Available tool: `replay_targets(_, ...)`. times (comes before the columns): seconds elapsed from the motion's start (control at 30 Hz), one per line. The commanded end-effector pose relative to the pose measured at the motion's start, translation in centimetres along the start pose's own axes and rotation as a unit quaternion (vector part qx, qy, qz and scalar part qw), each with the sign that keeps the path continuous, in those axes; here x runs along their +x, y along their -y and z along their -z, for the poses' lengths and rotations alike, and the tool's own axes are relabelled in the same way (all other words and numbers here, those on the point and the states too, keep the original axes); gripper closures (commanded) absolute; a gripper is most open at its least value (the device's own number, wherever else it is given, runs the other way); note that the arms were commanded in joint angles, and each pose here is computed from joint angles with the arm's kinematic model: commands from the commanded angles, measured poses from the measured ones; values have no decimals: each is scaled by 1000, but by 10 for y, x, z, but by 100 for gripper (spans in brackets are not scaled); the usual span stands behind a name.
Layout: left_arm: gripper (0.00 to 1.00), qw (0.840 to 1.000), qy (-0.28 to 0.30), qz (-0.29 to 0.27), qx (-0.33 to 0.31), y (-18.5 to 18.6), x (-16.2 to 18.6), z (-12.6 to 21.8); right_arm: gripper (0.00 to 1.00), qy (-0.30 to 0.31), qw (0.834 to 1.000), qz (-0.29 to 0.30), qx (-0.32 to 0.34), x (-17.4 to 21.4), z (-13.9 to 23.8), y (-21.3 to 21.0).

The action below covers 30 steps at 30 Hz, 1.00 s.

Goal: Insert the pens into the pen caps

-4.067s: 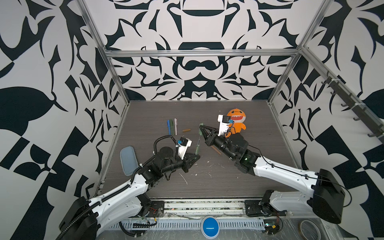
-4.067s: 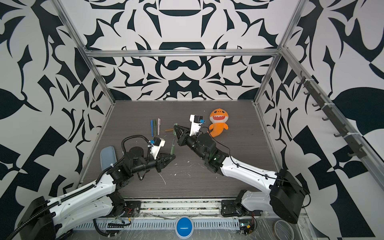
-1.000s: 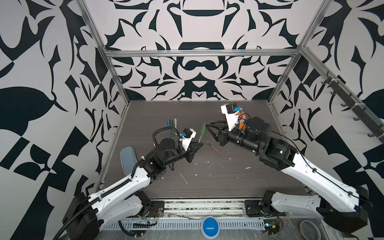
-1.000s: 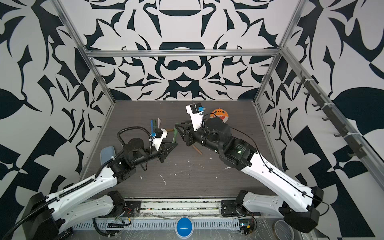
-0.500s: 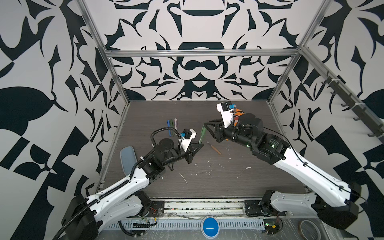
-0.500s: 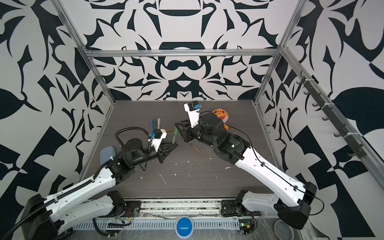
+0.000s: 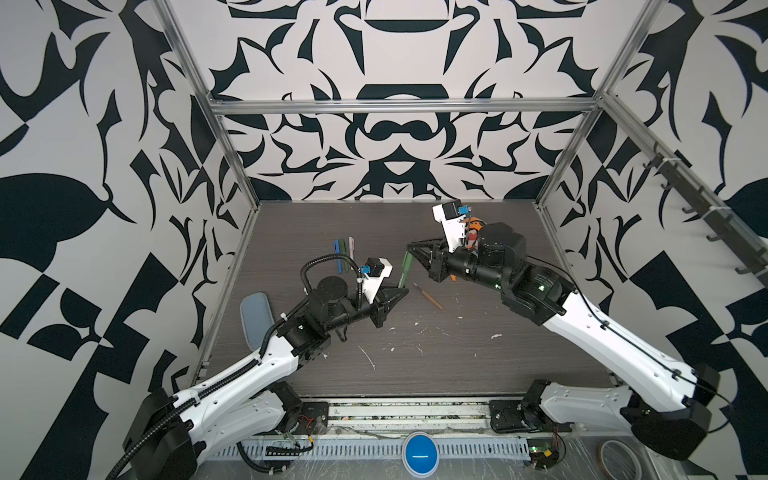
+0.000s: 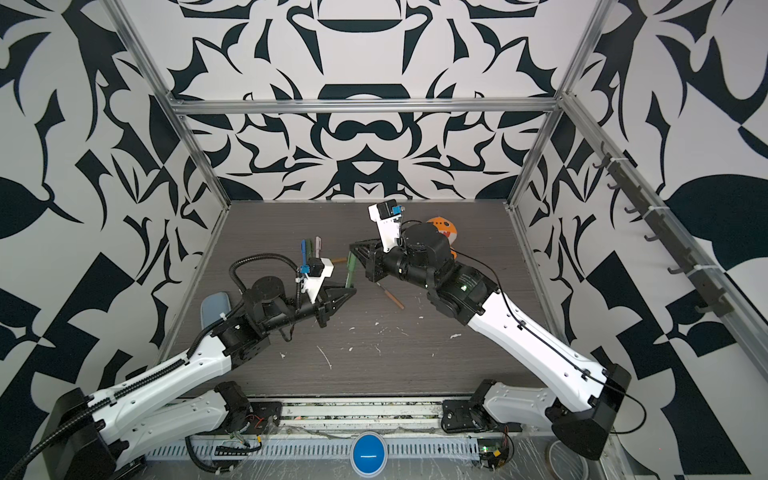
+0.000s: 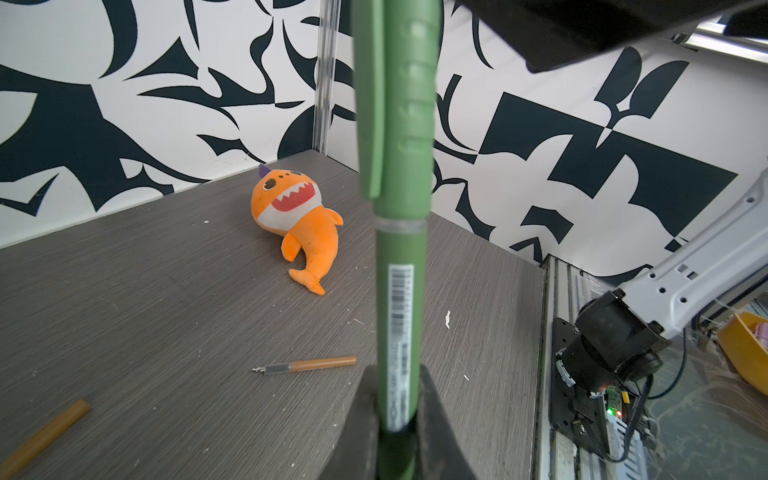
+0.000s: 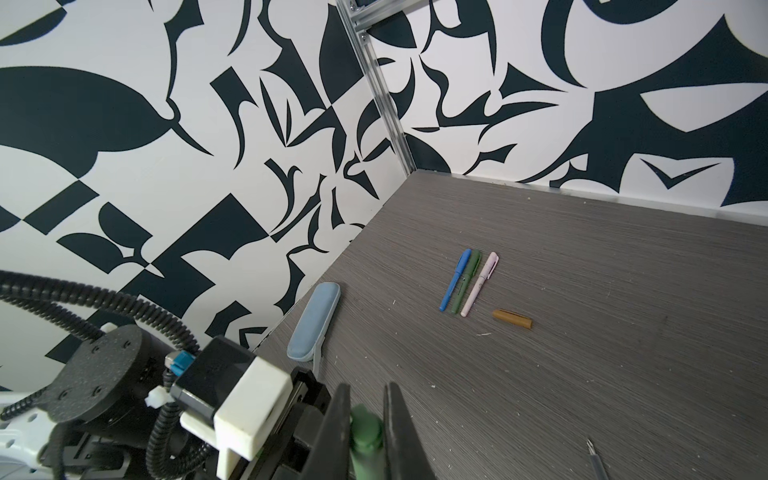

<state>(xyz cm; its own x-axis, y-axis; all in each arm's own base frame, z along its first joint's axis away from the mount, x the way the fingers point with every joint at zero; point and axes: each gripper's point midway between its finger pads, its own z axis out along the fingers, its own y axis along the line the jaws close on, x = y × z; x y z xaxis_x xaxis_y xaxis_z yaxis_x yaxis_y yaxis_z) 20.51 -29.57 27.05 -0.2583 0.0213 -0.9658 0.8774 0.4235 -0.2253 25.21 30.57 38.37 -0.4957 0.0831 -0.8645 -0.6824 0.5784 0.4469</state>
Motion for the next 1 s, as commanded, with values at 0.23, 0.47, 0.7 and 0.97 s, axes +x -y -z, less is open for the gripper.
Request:
replay_targets(0.23, 100, 994, 109, 11, 10, 12, -76, 11, 94, -47, 999, 16, 7, 56, -12, 22)
replay_targets(0.47, 100, 991, 133, 8, -3, 8, -102, 12, 96, -71, 997, -6, -1, 95, -21, 35)
replay_targets(0.7, 100, 988, 154, 10, -14, -2, -120, 11, 97, -84, 996, -16, -9, 123, -20, 40)
replay_targets(0.97, 100, 983, 182, 16, -10, -8, -135, 9, 98, -94, 995, -26, -22, 145, -19, 41)
